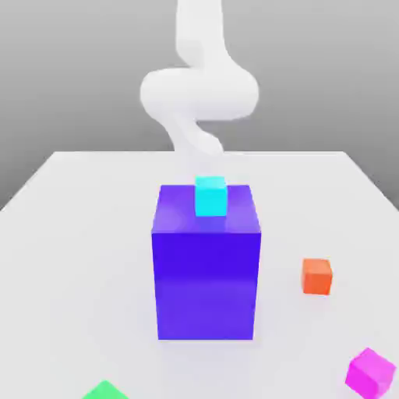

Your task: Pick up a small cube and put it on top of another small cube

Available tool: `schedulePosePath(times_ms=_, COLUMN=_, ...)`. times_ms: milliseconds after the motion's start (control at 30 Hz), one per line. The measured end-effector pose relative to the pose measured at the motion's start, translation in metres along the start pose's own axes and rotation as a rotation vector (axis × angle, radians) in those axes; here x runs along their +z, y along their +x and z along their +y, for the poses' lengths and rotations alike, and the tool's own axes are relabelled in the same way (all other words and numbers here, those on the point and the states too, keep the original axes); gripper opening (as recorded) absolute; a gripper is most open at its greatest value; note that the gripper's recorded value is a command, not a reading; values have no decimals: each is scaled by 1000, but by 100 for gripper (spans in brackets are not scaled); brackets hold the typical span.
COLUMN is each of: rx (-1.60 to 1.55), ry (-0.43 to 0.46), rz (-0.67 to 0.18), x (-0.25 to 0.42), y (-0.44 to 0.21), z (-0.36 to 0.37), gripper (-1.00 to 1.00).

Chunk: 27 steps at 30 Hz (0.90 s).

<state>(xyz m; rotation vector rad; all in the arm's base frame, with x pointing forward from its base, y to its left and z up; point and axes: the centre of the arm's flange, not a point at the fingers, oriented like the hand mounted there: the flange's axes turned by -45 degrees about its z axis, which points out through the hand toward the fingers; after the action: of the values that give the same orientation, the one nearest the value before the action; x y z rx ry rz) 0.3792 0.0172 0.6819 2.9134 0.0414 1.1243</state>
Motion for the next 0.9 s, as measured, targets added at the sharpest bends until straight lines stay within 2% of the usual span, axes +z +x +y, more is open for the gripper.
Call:
schedulePosePath(times_ms=200, rx=-120, ry=1, rz=-152, x=106, y=-4, z=-47, gripper=0)
schedulePosePath(times_ms=433, rx=-263, ry=33, rz=-317, x=220, y=-40, z=-105, gripper=0)
schedulePosePath(times_ms=900, rx=-535, ry=198, rz=-631, x=395, y=-202, z=-225, gripper=0)
